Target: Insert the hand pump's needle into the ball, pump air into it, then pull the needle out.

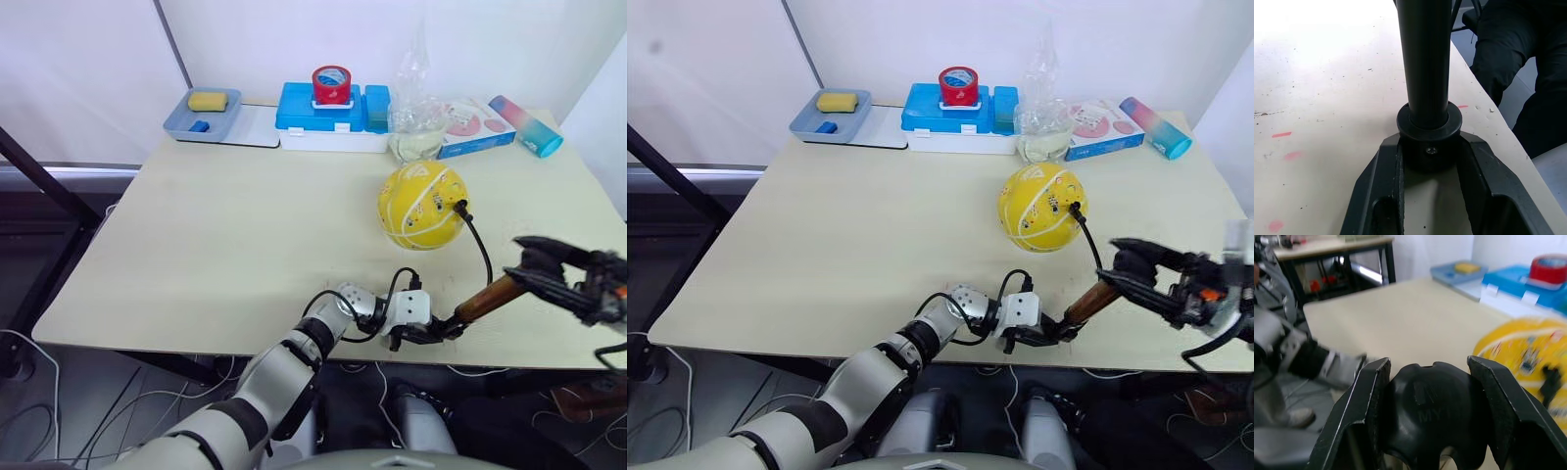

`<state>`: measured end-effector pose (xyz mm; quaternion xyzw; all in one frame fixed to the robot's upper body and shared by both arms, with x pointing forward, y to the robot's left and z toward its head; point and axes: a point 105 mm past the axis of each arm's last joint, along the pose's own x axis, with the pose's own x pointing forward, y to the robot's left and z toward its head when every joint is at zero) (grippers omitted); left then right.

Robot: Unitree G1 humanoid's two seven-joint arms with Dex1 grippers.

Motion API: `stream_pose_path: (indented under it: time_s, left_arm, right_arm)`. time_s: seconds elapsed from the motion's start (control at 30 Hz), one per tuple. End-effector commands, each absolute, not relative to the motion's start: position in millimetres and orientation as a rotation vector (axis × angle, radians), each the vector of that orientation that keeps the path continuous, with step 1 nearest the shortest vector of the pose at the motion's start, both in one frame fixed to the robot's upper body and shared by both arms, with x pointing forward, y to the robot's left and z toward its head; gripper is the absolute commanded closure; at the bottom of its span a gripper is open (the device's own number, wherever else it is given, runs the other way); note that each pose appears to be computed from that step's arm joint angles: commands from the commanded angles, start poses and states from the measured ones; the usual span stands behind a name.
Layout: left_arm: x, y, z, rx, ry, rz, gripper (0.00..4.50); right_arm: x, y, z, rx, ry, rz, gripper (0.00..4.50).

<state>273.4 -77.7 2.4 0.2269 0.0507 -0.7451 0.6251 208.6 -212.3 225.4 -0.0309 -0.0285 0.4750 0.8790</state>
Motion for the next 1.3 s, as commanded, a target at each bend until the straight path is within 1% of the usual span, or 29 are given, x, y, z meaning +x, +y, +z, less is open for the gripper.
stream_pose_path:
  time_s: [0.03,0.23,0.33,0.47,0.53,0.6,0.67,0.87,0.93,1.0,1.13,1.3]
  left_arm:
    - [251,-83,-15,0.528,0.195,-1.799,3.47]
    - [251,-80,-16,0.524,0.214,-1.811,3.47]
    - [251,-79,-16,0.523,0.211,-1.811,3.47]
    - [252,-79,-15,0.522,0.205,-1.808,3.47]
    - [252,-80,-15,0.522,0.203,-1.808,3.47]
    - [252,-80,-15,0.52,0.2,-1.806,3.47]
    - [252,-80,-15,0.519,0.199,-1.804,3.47]
    - [253,-79,-15,0.517,0.201,-1.799,3.47]
    - [253,-79,-15,0.516,0.201,-1.797,3.47]
    - [253,-79,-15,0.518,0.201,-1.797,3.47]
    - [252,-78,-16,0.519,0.204,-1.799,3.47]
    - [251,-78,-16,0.519,0.204,-1.806,3.47]
  right_arm:
    - [205,-225,256,-0.114,-0.136,0.936,2.49]
    - [205,-226,282,-0.115,-0.193,0.915,2.49]
    - [208,-221,274,-0.106,-0.161,0.928,2.49]
    - [218,-211,233,-0.129,-0.01,0.922,2.49]
    - [221,-208,217,-0.14,0.032,0.925,2.49]
    - [226,-202,185,-0.147,0.091,0.919,2.49]
    - [228,-198,164,-0.152,0.116,0.913,2.49]
    - [224,-189,127,-0.143,0.146,0.932,2.49]
    - [223,-188,129,-0.138,0.125,0.936,2.49]
    - [222,-192,138,-0.147,0.092,0.936,2.49]
    - [219,-200,167,-0.145,0.017,0.934,2.49]
    - [212,-215,213,-0.156,-0.06,0.918,2.49]
